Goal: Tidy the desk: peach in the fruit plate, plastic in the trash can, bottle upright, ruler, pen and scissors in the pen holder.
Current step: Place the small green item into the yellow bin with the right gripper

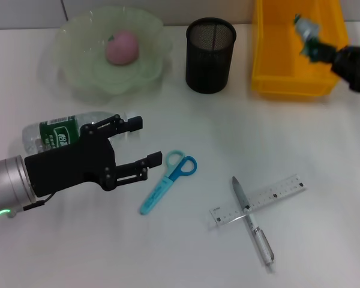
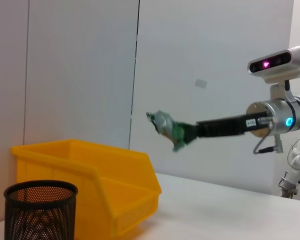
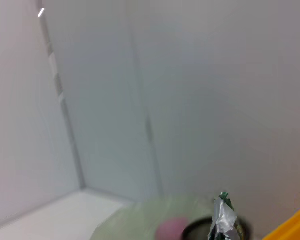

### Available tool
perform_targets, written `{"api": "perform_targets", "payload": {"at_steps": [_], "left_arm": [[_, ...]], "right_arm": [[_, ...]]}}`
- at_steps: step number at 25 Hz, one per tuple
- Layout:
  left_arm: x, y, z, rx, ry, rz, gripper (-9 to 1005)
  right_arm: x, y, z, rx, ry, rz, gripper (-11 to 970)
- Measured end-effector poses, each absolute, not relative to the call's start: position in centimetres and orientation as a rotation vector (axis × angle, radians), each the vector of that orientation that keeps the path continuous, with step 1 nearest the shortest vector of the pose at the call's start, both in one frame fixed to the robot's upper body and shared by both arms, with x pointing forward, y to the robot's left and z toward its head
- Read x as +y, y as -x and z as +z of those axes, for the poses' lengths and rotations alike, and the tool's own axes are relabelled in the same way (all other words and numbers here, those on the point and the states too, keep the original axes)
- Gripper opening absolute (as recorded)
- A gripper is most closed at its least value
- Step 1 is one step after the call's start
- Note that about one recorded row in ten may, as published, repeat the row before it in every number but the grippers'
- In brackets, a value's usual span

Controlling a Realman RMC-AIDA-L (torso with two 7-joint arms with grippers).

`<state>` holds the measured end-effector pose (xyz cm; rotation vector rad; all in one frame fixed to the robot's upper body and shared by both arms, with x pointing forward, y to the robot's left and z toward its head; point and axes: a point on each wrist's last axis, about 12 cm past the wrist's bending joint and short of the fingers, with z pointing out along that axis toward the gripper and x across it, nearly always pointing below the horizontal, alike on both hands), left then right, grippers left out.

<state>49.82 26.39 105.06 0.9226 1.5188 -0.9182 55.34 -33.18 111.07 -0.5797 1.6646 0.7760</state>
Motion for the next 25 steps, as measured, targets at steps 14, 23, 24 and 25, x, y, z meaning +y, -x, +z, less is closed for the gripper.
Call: {"api": "perform_targets", "payload": {"at_steps": [14,23,24,25], "left_arm": [[26.3,-49.7,105.1,1.514,-0.925,-0.925,674],[26.4,-49.7,105.1,1.516,-0.925,-0.926,671],[26.4,-49.7,105.1,1.516,-0.925,-0.926,671],[26.4,-49.7,105.1,1.516,-0.925,-0.925,671]], "right_arm": [[-32.2,-59.4,109.7,1.718,0.361,0.565,39],[-29.4,-62.8,110.0,1.785,0.387,0.495,41],[-29.3,-62.9,110.0,1.788,0.39,0.491,42],[-29.2,-63.0,110.0,1.79,0.392,0.489,47]]}}
